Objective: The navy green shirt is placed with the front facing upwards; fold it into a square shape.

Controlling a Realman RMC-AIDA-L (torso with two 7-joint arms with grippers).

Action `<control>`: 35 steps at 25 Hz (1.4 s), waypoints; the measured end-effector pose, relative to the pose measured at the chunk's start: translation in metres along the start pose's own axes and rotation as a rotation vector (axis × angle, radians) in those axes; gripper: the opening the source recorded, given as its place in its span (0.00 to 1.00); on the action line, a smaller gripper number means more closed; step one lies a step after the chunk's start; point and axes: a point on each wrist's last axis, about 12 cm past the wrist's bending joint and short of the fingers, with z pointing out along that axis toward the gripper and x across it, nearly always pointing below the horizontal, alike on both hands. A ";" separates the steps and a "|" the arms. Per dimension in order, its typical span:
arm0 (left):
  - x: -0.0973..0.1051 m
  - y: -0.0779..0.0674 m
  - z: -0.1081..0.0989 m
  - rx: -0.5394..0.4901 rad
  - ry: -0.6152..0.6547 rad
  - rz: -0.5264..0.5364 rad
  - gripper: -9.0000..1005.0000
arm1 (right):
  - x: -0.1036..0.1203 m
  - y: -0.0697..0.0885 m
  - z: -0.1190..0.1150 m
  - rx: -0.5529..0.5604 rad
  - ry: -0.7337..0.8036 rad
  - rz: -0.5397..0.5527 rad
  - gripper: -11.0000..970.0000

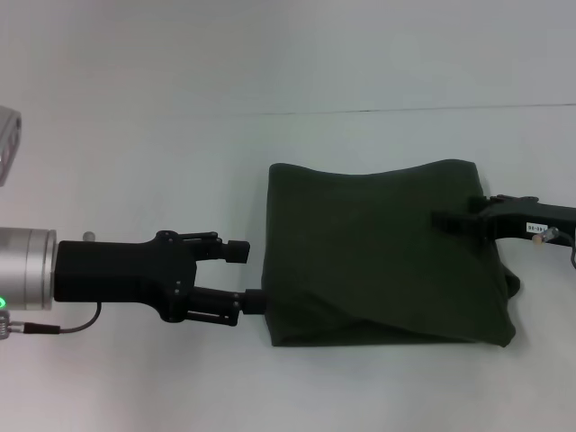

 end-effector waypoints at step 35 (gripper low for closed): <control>0.000 0.056 0.053 -0.371 -0.006 -0.746 0.90 | -0.006 0.000 -0.074 -0.137 -0.304 -0.061 0.91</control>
